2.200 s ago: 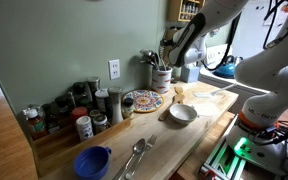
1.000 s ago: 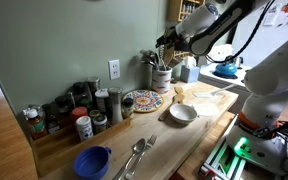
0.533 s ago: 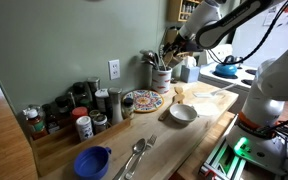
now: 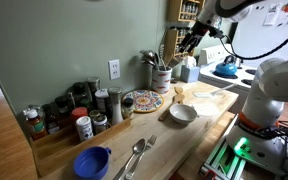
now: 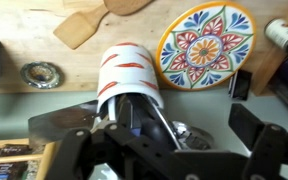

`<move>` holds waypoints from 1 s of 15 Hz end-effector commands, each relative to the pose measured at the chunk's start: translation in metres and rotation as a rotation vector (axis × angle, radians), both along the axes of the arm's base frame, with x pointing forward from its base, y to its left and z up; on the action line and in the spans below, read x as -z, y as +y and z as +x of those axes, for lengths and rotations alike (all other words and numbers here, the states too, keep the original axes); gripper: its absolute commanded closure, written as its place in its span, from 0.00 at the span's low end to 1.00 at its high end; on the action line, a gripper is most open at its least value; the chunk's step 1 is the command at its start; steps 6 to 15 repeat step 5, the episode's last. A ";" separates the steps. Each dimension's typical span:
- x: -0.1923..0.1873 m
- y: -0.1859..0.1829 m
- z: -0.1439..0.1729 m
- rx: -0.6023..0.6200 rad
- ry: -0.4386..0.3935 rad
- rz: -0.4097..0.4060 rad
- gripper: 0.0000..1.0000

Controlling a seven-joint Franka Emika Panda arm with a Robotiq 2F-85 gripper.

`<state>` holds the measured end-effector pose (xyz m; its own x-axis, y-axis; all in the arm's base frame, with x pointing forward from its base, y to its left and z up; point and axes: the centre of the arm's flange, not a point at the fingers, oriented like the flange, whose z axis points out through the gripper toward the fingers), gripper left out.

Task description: Place the white object in the utensil holder

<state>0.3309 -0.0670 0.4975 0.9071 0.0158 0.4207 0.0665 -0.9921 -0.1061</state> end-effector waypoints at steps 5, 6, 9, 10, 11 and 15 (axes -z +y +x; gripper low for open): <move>-0.018 0.033 -0.026 -0.218 0.081 0.017 0.00; -0.018 0.033 -0.026 -0.218 0.081 0.017 0.00; -0.018 0.033 -0.026 -0.218 0.081 0.017 0.00; -0.018 0.033 -0.026 -0.218 0.081 0.017 0.00; -0.018 0.033 -0.026 -0.218 0.081 0.017 0.00; -0.018 0.033 -0.026 -0.218 0.081 0.017 0.00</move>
